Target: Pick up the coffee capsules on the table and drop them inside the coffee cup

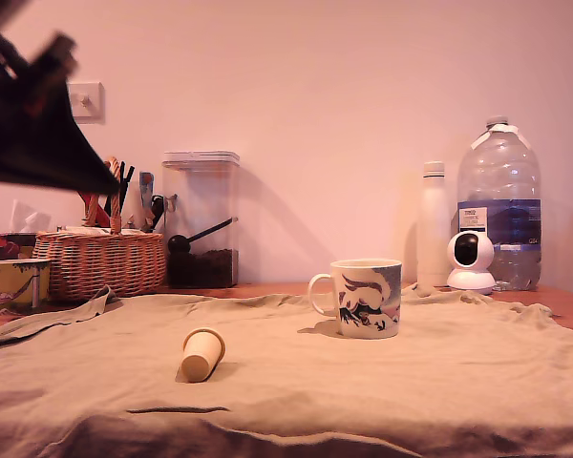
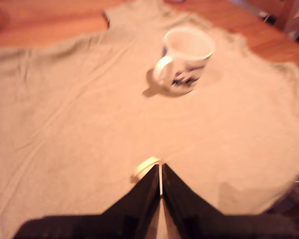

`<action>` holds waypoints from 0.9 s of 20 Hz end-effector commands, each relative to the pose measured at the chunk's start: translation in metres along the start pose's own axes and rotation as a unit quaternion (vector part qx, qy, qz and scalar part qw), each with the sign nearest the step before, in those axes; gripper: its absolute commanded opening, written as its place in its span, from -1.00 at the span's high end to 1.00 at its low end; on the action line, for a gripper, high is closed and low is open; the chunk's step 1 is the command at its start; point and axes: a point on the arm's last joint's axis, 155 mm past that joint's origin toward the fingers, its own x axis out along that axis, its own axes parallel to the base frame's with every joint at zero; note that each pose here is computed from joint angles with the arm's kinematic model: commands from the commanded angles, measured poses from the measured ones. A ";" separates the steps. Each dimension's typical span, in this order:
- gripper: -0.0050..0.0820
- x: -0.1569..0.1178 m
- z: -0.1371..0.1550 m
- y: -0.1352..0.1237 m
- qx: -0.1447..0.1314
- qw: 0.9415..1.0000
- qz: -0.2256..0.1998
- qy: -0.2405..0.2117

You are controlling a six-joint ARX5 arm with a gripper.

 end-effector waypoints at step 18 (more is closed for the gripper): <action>0.13 -0.029 -0.041 -0.007 -0.062 0.998 0.007 0.013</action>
